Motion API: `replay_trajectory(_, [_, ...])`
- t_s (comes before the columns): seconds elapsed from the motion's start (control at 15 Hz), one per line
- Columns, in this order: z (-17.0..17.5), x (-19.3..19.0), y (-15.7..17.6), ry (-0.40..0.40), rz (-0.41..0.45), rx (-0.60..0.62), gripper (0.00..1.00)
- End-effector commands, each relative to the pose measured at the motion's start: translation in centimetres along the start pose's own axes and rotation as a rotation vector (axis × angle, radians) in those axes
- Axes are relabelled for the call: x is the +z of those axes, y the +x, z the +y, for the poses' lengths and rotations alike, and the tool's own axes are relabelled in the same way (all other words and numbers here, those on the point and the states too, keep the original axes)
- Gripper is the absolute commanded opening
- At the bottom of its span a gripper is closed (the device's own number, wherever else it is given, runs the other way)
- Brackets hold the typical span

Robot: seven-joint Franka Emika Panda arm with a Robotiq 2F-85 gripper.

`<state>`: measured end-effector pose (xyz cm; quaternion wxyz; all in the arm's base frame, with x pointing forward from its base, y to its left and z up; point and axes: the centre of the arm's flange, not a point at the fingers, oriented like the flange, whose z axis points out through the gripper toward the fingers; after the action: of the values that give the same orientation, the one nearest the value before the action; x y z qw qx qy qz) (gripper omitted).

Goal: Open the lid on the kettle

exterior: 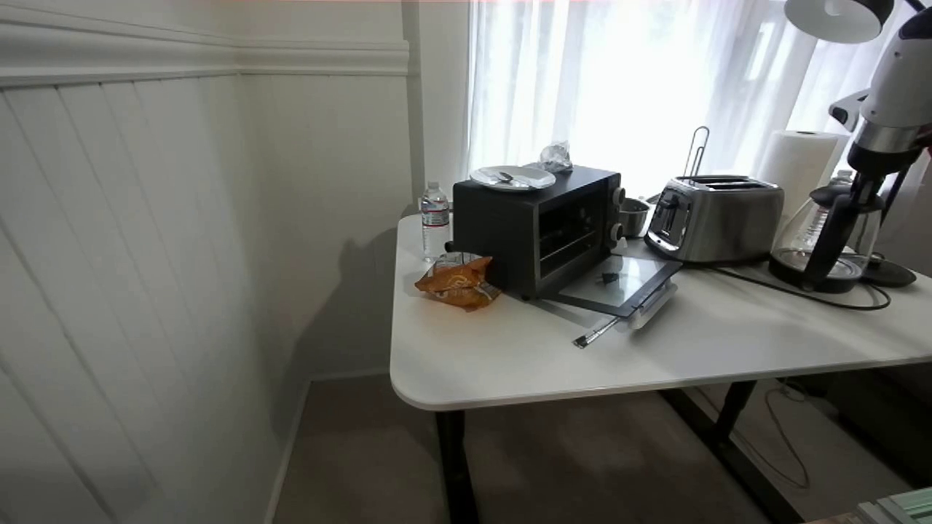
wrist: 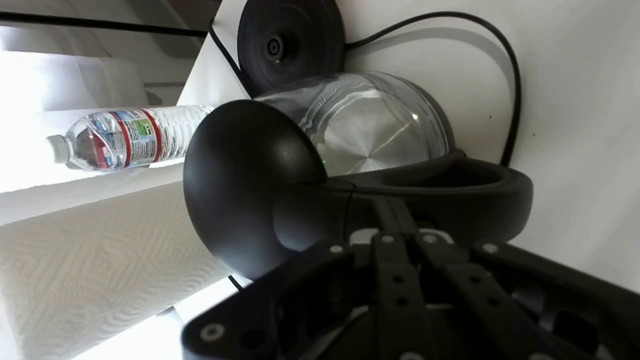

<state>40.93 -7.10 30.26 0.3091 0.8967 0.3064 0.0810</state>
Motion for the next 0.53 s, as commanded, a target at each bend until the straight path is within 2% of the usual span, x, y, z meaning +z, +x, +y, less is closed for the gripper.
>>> replay_trajectory(0.0, [-2.7,5.2,-1.2,0.108,-0.076,-0.027,0.0])
replay_trajectory(0.47, [-3.0,6.8,-1.9,0.123,-0.099,-0.034,0.0])
